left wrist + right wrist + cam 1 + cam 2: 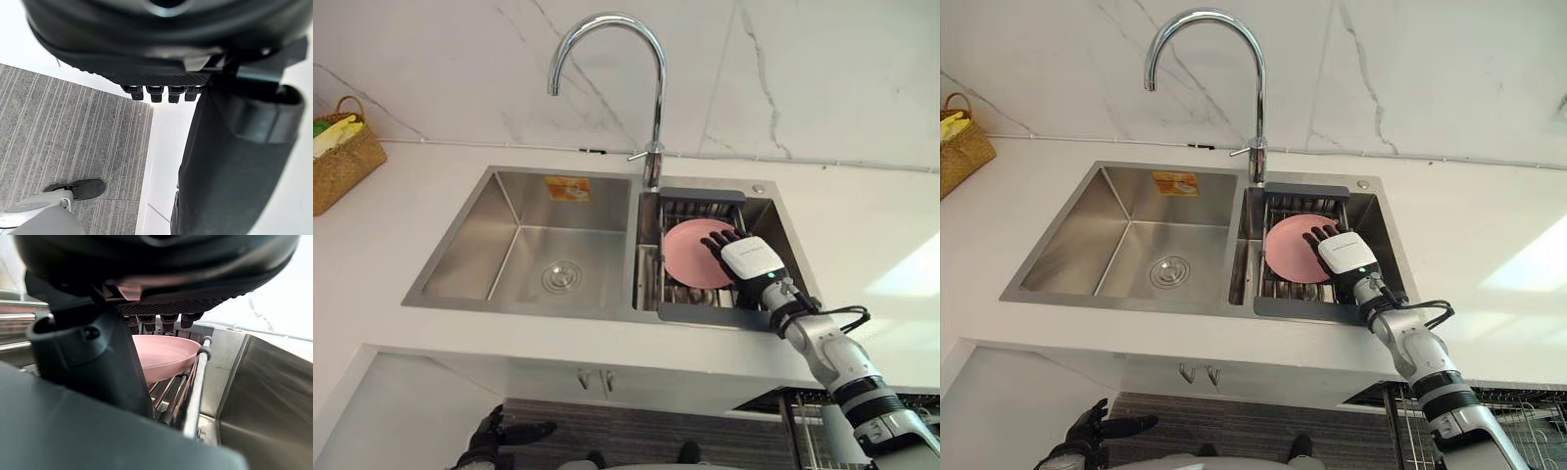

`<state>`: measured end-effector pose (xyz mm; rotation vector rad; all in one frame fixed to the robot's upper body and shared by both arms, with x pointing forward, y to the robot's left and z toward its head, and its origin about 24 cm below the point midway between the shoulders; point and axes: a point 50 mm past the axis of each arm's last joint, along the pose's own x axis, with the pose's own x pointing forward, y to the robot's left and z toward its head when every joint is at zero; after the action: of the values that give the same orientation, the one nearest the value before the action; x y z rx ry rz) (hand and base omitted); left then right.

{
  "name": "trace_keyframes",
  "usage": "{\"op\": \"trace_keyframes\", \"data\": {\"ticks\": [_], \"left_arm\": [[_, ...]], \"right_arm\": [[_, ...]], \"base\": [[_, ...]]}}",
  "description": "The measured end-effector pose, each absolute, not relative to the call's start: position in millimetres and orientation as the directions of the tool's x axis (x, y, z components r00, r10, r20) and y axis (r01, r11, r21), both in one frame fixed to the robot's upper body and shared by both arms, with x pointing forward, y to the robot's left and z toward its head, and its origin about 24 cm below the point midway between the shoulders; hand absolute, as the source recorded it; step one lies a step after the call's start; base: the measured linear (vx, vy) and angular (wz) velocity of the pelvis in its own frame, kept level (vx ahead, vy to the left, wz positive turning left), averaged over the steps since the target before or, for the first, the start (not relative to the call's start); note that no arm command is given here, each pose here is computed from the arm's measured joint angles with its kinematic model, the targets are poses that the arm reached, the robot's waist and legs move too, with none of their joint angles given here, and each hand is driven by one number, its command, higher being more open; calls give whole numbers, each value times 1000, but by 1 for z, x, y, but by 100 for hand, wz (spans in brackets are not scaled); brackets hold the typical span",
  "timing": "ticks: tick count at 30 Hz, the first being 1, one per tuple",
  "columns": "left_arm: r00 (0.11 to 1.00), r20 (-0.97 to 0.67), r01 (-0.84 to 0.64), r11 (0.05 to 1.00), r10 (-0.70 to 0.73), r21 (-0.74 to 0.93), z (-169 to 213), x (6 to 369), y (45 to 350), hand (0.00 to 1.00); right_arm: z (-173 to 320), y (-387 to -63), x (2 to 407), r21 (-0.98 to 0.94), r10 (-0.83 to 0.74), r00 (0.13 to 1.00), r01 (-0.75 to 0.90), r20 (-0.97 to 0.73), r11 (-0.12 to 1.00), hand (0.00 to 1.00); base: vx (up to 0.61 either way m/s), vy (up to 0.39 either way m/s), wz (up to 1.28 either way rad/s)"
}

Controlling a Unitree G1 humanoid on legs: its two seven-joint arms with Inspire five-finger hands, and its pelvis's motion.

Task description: Walk over to the sink, pick up the cup, carry it to the dishwasher, place the cup inside the dishwasher, then close the dishwasher door

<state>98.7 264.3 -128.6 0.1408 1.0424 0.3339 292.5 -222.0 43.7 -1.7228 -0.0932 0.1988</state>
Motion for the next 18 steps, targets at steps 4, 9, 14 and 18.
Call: {"op": "trace_keyframes", "data": {"ticks": [4, 9, 14, 18], "left_arm": [[455, -816, -227, 932, 357, 281, -132, 95, 258, 100], [460, -804, -253, 923, 378, 289, -135, 94, 251, 100], [472, -786, -276, 913, 400, 299, -134, 97, 248, 100], [482, -779, -279, 913, 401, 298, -133, 102, 247, 100]], "right_arm": [[43, -221, 291, -993, 97, 991, 96, 89, -68, 100], [43, -222, 284, -954, -29, 957, 291, 290, 68, 100], [43, -221, 279, -911, -88, 920, 391, 382, 128, 100], [43, -220, 279, -904, -88, 917, 399, 389, 156, 100]], "base": [[-37, 17, 0], [-23, 6, 0], [0, 0, 0], [0, 0, 0]]}}
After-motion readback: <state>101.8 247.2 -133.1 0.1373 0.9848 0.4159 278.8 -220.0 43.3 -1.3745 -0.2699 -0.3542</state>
